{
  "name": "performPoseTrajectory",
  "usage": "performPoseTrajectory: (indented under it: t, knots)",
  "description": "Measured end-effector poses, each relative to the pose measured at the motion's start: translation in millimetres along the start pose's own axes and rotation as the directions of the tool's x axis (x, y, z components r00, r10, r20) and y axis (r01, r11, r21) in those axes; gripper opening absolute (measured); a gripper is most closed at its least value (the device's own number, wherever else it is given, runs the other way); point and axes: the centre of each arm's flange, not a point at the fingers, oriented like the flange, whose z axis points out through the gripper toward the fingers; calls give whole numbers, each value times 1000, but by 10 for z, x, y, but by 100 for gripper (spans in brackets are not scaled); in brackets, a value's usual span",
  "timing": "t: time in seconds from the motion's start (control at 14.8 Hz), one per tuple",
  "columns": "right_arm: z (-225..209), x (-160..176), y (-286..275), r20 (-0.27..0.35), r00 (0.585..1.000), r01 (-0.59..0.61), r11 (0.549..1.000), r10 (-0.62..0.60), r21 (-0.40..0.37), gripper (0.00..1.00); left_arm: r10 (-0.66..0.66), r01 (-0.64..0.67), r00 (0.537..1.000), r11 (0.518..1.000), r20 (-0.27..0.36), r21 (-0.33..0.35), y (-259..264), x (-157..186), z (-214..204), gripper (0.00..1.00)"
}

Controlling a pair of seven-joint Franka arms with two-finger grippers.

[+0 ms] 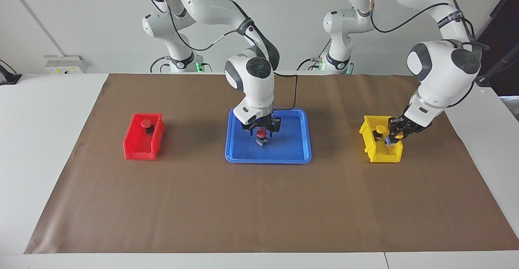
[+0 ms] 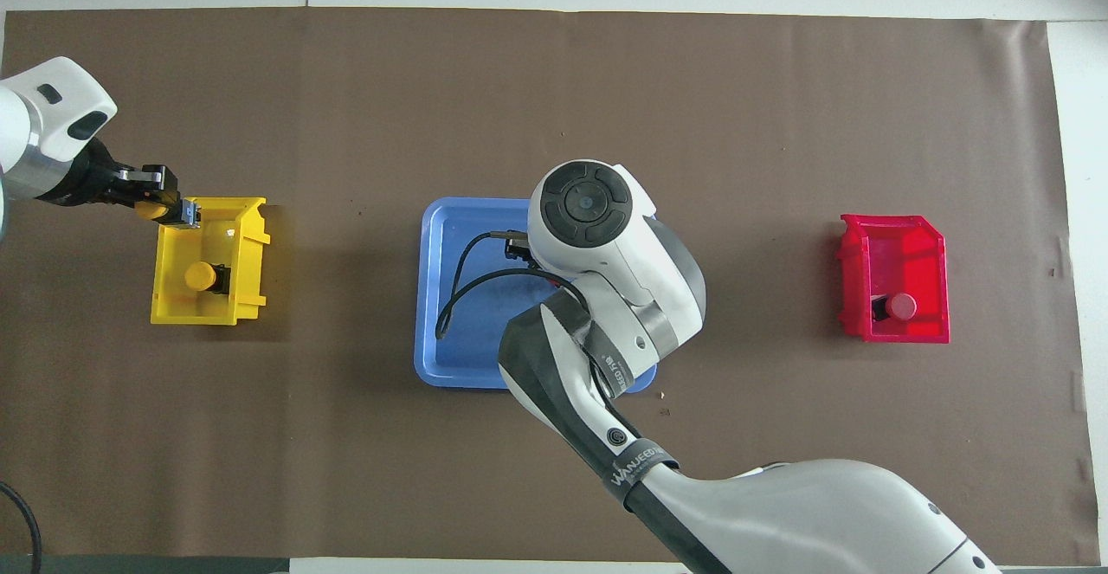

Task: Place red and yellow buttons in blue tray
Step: 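Release the red button in the tray while the left gripper carries the yellow button, then place the yellow button in the tray while the right gripper grasps another red button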

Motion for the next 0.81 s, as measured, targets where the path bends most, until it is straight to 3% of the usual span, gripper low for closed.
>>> performPoseTrajectory:
  t: [0.2,0.34,0.61,0.81]
  knots:
    - [-951,582,993,-50,994,-94,995,96,27,100,-80,80,997,997,-8,-2,985,-60,-160,41]
    - [-1384,778,1896,-26,1000,-1,1000,1,1,100,-112,112,993,994,-33,-13,1865,-234,65,41]
    - [-1355,974,3336,69,989,130,991,-128,-18,97,-168,164,982,985,-83,-60,2907,-612,628,41]
    - [-1029,967,4188,90,990,114,993,-113,-9,93,-214,206,972,974,-94,-90,3331,-710,986,41]
